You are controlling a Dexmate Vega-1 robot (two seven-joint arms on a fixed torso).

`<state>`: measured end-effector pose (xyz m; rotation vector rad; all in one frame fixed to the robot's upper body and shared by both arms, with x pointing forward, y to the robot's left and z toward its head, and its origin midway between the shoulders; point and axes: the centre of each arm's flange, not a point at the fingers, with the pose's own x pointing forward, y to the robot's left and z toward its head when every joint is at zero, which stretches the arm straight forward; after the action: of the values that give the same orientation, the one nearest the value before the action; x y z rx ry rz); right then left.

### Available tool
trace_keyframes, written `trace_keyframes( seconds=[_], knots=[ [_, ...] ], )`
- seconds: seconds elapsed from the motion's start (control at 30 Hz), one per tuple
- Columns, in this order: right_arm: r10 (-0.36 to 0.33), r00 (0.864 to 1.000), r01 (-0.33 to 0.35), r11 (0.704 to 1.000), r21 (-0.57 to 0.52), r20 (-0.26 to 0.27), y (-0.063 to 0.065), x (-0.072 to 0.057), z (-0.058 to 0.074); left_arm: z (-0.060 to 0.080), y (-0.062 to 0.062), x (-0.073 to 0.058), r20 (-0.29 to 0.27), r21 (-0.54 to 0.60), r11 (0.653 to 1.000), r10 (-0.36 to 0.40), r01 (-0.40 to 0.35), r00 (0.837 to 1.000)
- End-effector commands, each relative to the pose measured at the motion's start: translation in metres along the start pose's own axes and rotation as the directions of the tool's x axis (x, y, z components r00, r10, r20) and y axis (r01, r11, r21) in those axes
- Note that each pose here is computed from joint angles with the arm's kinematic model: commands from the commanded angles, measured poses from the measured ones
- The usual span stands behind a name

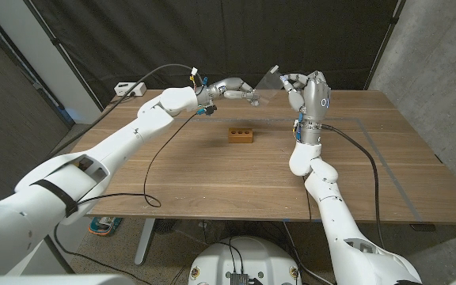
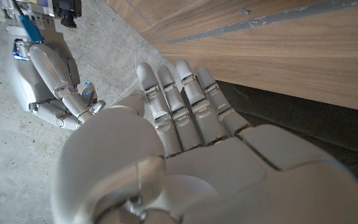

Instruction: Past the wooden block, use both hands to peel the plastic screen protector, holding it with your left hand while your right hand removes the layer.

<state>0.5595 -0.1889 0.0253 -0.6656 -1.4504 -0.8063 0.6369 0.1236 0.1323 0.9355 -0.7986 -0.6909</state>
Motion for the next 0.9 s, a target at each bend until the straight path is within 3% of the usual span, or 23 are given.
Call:
trace_keyframes(
  seconds=[0.03,0.3,0.5,0.9],
  knots=[
    [0.007,1.0,-0.007,1.0,0.009,0.016,-0.0015,0.0002,-0.0002,0.0041,-0.0002,0.0046,0.03,0.014,1.0,0.004,-0.005,1.0],
    [0.012,1.0,-0.013,1.0,0.011,0.022,-0.0006,0.0004,0.001,0.0078,0.0,0.006,0.053,-0.005,0.999,0.034,-0.034,0.998],
    [0.017,1.0,-0.018,1.0,0.014,0.026,-0.0003,0.0,0.0014,0.0081,0.0012,0.0036,0.062,-0.023,0.994,0.105,-0.104,0.993],
    [0.023,0.999,-0.024,0.999,0.021,0.029,0.0014,0.0005,-0.0014,0.0075,0.0049,-0.0002,0.047,-0.021,0.981,0.196,-0.195,0.98]
  ],
)
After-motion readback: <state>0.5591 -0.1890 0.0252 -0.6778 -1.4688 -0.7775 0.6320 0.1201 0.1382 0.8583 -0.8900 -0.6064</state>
